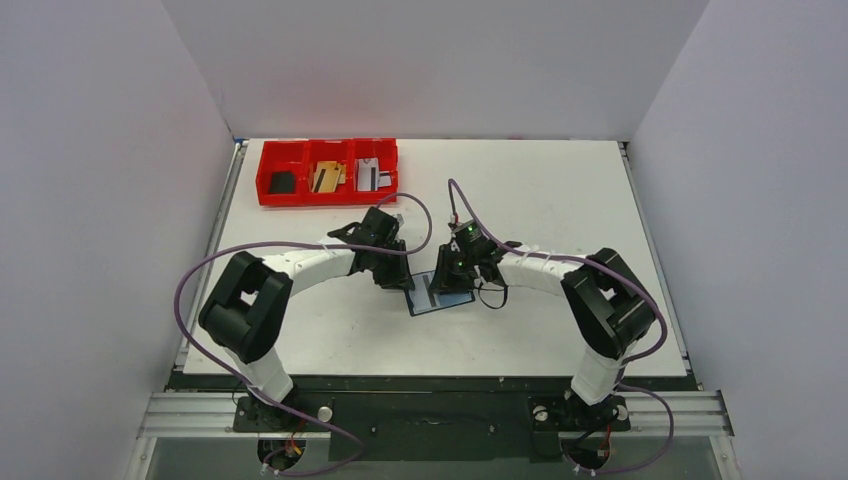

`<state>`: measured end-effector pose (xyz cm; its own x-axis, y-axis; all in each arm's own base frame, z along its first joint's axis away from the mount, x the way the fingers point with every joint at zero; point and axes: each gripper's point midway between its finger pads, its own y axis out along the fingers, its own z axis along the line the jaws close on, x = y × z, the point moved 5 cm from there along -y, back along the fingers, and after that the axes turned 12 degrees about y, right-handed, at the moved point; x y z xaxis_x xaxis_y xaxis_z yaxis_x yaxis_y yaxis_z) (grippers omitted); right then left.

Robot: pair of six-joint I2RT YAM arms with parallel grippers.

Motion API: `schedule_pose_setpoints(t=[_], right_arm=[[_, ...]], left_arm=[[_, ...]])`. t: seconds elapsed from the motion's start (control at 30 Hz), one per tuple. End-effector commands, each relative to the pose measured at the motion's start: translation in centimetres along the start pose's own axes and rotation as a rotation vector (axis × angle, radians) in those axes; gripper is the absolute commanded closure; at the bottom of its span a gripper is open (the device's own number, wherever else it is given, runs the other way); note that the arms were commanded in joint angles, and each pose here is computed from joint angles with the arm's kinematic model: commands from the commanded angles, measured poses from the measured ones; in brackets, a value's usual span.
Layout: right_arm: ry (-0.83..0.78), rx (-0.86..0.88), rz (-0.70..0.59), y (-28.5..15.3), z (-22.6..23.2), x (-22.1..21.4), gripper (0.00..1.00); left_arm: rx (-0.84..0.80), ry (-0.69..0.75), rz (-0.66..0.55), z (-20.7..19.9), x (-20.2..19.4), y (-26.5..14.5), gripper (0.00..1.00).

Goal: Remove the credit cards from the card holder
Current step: Remove the credit card from the card holder.

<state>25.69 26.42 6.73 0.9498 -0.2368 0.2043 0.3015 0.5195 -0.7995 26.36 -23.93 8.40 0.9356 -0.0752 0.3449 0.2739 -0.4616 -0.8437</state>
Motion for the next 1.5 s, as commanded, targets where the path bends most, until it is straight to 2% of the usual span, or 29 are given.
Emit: schedule_pose_setpoints(t=[0.0,0.5,0.87,1.2,1.47], right_arm=[[-0.003,0.03,-0.028,0.8,0.7,0.5,0.71],[0.062,0.067,0.007,1.5,-0.5,-0.9,0.71],[0.158,0.185,-0.007,1.3,-1.0,-0.2,0.72],[0.247,0.335,-0.011,-0.1,-1.4,0.7,0.72],[0.312,0.45,-0.029,-0.1,-0.6,1.6,0.72]], left_arm=[[-0.028,0.029,-0.025,-0.3,0.8,0.3,0.82],[-0.007,0.041,0.04,-0.1,0.0,2.5,0.94],[0.047,0.046,0.07,-0.2,0.2,3.8,1.0],[0.123,0.032,0.107,1.1,-0.6,4.7,1.0],[0.095,0.061,0.103,-0.4,-0.5,4.7,1.0]])
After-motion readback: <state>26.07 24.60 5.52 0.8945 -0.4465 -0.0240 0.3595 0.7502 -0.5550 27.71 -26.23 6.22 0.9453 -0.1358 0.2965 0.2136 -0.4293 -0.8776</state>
